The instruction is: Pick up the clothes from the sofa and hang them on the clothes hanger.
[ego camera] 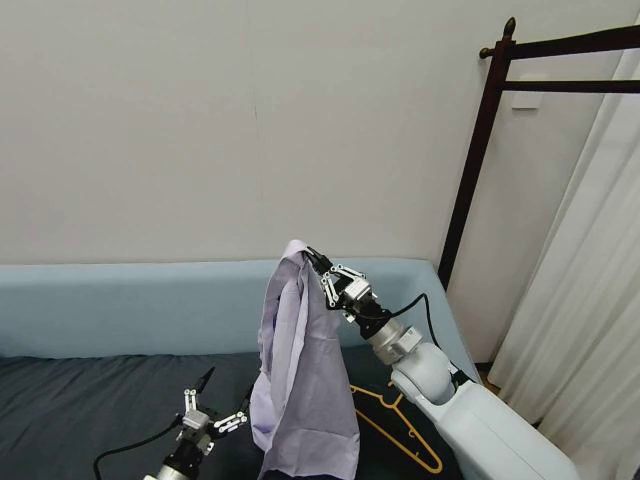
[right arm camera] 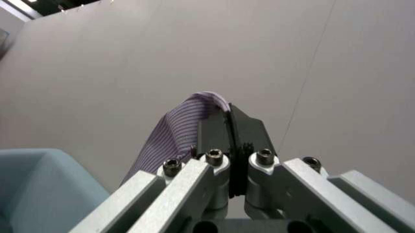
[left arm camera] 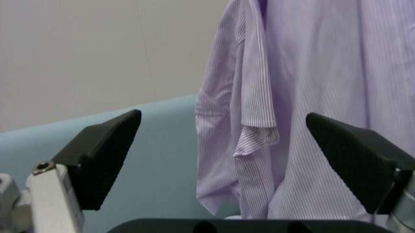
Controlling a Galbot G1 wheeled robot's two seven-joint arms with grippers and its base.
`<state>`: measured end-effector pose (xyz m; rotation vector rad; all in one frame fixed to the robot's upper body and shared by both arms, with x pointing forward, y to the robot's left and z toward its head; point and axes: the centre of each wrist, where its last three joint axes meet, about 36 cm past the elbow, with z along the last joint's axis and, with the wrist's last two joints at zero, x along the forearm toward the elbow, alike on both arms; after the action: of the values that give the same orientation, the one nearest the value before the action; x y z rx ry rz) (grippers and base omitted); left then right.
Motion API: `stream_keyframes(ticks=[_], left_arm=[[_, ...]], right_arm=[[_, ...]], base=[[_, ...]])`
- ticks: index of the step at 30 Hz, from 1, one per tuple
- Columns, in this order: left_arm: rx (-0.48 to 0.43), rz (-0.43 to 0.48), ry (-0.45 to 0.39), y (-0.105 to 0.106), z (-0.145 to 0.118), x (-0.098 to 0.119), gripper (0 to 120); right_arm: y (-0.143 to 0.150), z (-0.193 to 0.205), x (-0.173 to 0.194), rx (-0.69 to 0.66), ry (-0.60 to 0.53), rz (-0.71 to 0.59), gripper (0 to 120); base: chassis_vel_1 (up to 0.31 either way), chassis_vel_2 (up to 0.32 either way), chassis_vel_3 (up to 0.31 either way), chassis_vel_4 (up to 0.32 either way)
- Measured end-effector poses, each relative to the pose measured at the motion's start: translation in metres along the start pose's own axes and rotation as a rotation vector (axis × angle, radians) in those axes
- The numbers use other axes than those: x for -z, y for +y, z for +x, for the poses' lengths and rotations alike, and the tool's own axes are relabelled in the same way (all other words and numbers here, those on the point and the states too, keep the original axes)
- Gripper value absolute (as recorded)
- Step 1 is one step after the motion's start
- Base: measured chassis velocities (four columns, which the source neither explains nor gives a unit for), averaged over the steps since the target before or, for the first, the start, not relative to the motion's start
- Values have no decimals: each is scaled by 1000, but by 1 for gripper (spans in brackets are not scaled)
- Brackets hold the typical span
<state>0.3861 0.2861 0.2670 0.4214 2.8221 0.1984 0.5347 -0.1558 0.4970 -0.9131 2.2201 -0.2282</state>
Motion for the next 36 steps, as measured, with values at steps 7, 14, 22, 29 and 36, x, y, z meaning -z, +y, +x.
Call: stream_keyframes(ticks=[7, 14, 22, 29, 36], left_arm=[[55, 40, -12, -30, -15, -10, 91], [103, 65, -25, -45, -32, -18, 70], [97, 47, -23, -39, -27, -21, 68], [112, 24, -22, -23, -25, -22, 96], [134, 3, -20, -6, -20, -22, 99]], right_arm=[[9, -4, -1, 1, -8, -21, 0], [20, -8, -2, 11, -16, -42, 0], [22, -7, -4, 10, -10, -44, 0], [24, -10, -2, 5, -22, -54, 0], [28, -11, -1, 6, -22, -62, 0]], base=[[0, 0, 0, 0], [0, 0, 0, 0], [0, 0, 0, 0], [0, 0, 0, 0], [0, 0, 0, 0]])
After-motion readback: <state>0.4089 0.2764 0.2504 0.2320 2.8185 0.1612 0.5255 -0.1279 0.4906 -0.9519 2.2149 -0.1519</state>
